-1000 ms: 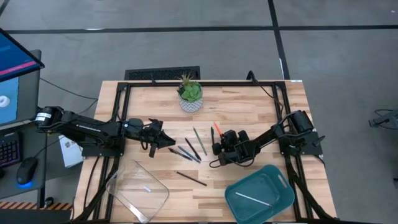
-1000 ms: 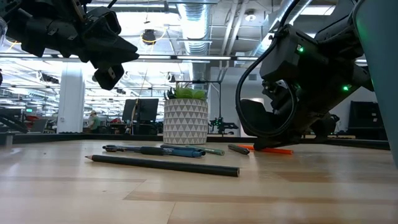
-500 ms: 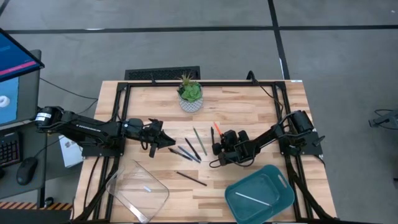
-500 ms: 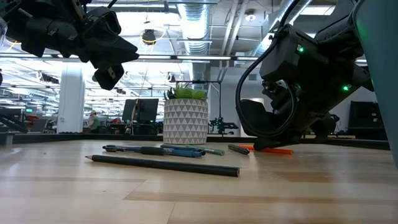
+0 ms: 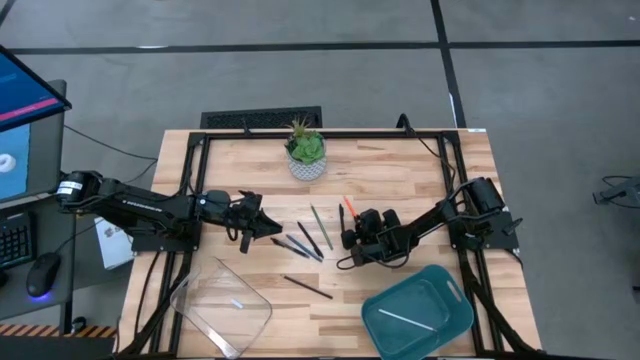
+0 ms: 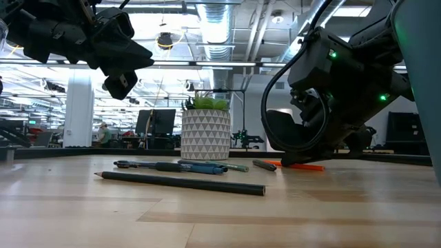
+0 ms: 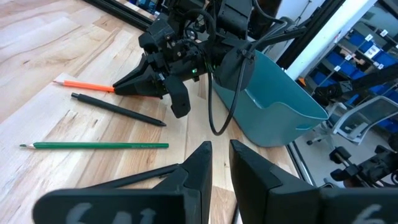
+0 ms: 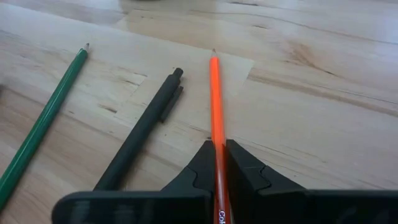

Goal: Sort pens & pencils
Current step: Put the orange pencil into the blue bin

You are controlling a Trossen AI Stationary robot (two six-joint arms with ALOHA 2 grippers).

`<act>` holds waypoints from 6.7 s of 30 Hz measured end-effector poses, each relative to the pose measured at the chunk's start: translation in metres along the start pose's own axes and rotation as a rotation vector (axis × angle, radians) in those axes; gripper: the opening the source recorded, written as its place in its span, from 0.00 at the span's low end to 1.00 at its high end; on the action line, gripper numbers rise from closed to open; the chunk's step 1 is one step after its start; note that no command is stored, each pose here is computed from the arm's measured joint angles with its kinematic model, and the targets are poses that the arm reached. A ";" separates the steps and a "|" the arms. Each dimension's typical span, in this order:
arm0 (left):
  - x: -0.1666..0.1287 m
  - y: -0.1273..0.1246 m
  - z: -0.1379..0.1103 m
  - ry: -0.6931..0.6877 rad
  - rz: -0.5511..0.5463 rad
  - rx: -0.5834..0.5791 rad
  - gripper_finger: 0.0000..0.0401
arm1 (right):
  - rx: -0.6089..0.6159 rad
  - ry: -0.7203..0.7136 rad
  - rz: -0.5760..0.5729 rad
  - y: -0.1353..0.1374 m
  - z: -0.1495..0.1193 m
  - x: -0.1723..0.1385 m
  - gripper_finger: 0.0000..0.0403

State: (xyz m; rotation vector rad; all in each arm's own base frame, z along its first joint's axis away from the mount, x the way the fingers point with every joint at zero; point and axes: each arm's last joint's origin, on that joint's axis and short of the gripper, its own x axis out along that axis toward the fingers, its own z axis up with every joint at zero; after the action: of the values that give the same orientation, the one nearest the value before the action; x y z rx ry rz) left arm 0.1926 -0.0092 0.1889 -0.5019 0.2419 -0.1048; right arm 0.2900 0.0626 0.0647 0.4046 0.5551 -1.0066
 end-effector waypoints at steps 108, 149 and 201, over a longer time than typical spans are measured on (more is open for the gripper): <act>-0.002 -0.003 0.019 -0.250 0.098 0.239 0.11 | -0.489 -0.182 0.218 0.007 0.096 -0.273 0.11; -0.014 0.050 0.025 -0.128 0.369 0.252 0.11 | -0.463 -0.149 0.098 0.003 0.115 -0.254 0.11; 0.000 -0.010 0.009 -0.100 -0.077 0.197 0.11 | -0.680 0.188 0.680 -0.026 0.000 -0.342 0.11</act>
State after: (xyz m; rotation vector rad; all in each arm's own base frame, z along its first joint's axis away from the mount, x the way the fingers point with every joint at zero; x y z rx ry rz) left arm 0.1941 -0.0135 0.2009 -0.3192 0.1125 -0.1759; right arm 0.1249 0.2813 0.2712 0.0568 0.8162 -0.0968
